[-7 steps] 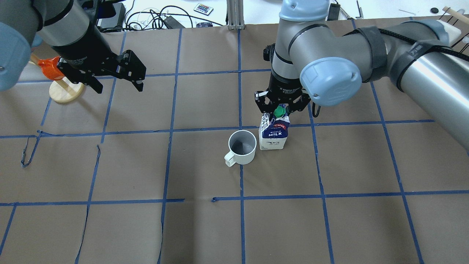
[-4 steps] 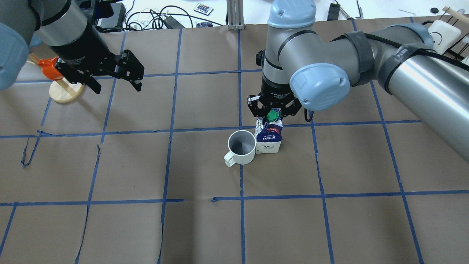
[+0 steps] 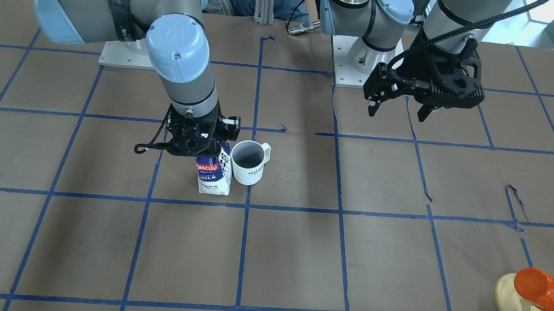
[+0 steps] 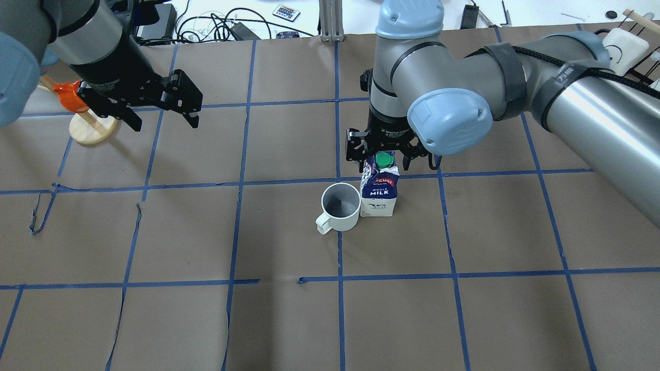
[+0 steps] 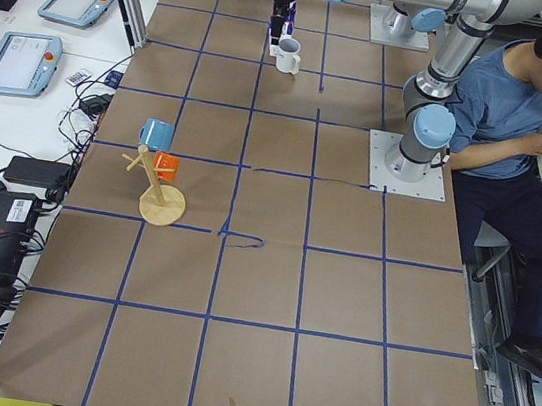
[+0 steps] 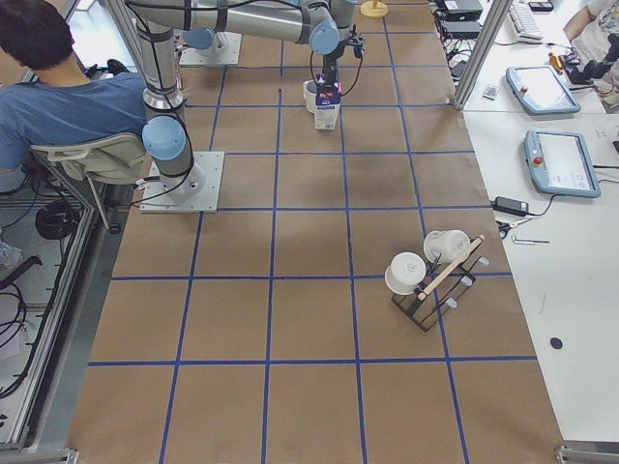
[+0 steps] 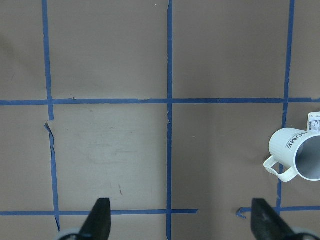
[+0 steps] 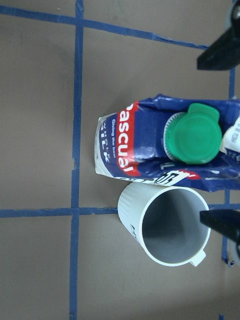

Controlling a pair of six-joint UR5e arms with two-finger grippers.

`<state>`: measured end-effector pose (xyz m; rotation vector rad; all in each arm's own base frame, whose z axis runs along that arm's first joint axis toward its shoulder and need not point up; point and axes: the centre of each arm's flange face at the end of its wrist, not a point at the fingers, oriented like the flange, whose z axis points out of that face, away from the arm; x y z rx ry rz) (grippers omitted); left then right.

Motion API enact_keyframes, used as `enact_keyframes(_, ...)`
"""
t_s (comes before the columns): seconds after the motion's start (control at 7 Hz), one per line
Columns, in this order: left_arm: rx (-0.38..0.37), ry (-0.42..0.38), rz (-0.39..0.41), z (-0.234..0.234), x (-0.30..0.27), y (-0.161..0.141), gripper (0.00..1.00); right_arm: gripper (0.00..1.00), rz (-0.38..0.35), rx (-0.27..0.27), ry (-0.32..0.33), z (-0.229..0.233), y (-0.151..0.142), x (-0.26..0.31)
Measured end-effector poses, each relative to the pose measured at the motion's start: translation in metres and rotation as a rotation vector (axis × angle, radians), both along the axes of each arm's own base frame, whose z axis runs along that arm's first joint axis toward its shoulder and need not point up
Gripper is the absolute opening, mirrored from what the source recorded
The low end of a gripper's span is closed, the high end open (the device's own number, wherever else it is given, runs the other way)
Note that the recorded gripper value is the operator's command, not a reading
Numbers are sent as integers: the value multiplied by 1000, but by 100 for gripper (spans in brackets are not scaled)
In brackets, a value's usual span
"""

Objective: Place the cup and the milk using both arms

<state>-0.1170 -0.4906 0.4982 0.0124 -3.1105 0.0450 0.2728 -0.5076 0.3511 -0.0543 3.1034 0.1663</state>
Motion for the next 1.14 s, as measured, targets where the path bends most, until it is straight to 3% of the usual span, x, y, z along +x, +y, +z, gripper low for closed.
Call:
enact_keyframes(0.43, 5, 0, 0, -2, 0, 1, 100, 100, -5, -88, 35, 55, -4, -20)
enact_keyframes(0.71, 5, 0, -2, -2, 0, 1, 100, 100, -54, -85, 45, 88, -4, -60)
enact_keyframes(1.14, 4, -1, -1, -2, 0, 2, 100, 100, -44, -85, 50, 121, 4, -124)
